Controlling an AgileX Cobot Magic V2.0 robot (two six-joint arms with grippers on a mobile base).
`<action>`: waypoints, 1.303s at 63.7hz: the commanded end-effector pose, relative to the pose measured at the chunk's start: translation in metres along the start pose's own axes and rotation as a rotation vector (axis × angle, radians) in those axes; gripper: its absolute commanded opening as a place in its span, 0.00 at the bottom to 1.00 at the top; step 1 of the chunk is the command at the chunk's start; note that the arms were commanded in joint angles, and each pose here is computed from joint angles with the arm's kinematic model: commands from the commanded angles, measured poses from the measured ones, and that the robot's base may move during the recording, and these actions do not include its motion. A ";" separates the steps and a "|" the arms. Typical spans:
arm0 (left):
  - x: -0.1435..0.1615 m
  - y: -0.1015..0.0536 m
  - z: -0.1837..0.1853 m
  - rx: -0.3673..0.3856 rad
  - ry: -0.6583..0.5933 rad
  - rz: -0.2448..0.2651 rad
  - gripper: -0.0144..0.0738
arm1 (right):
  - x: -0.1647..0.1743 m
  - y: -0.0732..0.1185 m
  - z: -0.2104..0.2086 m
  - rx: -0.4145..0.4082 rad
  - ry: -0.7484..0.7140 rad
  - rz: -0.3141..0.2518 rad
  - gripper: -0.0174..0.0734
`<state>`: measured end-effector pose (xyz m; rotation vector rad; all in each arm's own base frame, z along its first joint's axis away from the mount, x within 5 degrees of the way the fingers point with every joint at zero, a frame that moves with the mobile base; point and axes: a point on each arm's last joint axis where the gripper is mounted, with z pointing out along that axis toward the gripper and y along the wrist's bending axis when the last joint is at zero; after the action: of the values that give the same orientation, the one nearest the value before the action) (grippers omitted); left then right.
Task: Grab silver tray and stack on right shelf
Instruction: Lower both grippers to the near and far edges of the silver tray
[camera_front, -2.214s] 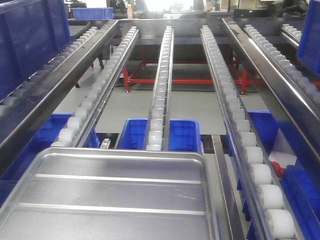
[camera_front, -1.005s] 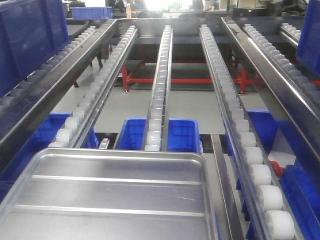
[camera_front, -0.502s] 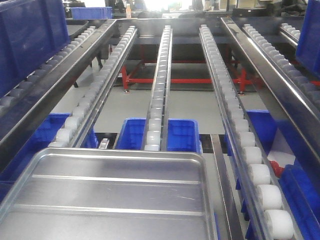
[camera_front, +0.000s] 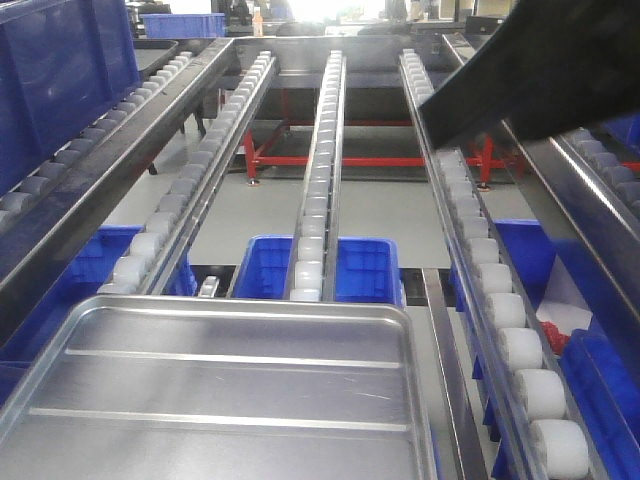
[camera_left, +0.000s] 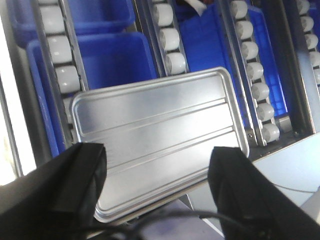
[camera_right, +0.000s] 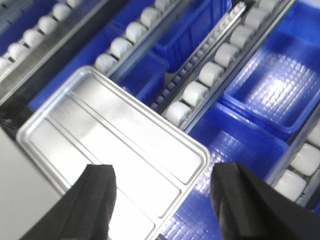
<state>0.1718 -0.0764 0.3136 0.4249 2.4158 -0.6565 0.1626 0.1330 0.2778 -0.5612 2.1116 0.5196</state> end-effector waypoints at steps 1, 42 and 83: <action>-0.013 -0.006 -0.001 0.052 -0.042 -0.029 0.57 | -0.021 0.003 0.006 -0.014 -0.120 0.035 0.76; -0.005 -0.015 0.042 -0.325 0.169 -0.047 0.56 | -0.027 -0.003 0.082 0.243 0.420 0.305 0.76; -0.002 -0.007 0.119 -0.395 0.252 -0.132 0.47 | -0.007 -0.006 0.109 0.308 0.498 0.431 0.76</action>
<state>0.2193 -0.1417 0.2234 0.1988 2.8146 -0.1234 0.2337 0.1848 0.2100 -0.0496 2.8166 0.2287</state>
